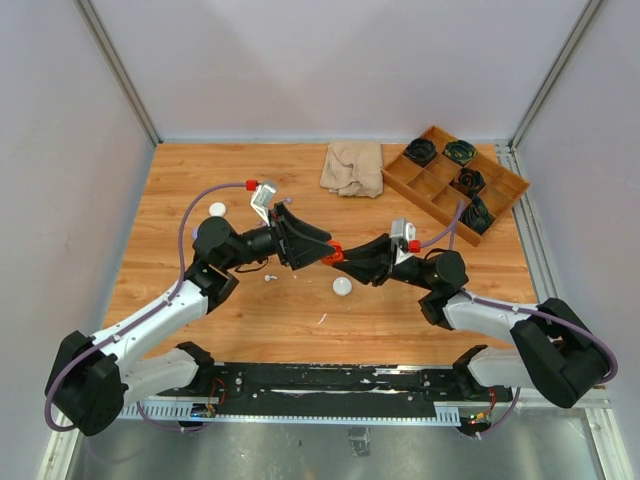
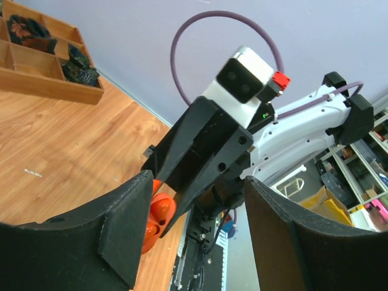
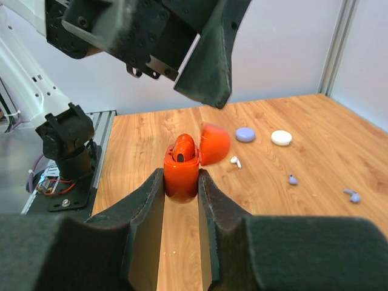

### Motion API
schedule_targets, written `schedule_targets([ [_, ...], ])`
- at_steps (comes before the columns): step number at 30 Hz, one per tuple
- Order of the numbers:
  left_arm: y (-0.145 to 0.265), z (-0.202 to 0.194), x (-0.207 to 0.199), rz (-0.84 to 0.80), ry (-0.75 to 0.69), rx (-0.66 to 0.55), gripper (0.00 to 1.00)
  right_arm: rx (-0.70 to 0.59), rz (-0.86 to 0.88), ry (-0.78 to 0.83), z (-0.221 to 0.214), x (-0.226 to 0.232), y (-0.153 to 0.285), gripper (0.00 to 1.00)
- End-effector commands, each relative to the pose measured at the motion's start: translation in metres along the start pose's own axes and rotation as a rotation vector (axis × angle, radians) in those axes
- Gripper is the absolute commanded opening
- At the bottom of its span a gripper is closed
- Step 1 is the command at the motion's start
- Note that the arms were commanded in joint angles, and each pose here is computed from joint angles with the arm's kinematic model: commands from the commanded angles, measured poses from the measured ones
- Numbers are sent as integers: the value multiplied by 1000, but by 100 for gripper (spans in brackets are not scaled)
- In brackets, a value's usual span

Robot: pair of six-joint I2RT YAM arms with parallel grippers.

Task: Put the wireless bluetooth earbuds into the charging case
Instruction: Close the charging case.

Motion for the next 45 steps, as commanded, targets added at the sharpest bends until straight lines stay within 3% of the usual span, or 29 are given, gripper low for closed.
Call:
schedule_targets([
  [1,7,8,-13,-68,-55,-28,66,38,-8,-40,-4,1,2,1],
  [5,9,3,-11,-57,-59,-11,66,67,-31,-49,-7,-2,4,1],
  [13,9,-17,23,145,22,93,70,32,-11,7,5,3,3,1],
  [21,6,-28,16,26,83,137,68,11,5,28,14,1,-5,1],
  [30,9,-13,-8,-137,39,64,59,44,1,-16,4,-1,-3,1],
  [38,15,-9,-16,-173,-34,36,58,133,-39,-87,-16,-1,8,1],
  [42,18,-12,-6,-54,-60,65,61,201,-131,-121,-23,-9,15,1],
  [45,23,-18,21,186,-81,100,66,290,-270,-169,-33,-21,28,1],
])
Point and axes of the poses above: each gripper's point midway between its finger pads, its own y axis back along the fingers, its own x axis along the line the jaws close on, z = x × y, the point moved 6 cm from there along y, back along the fingers, and after that the axes turned 15 degrees about -y, right-handed, at the moved point
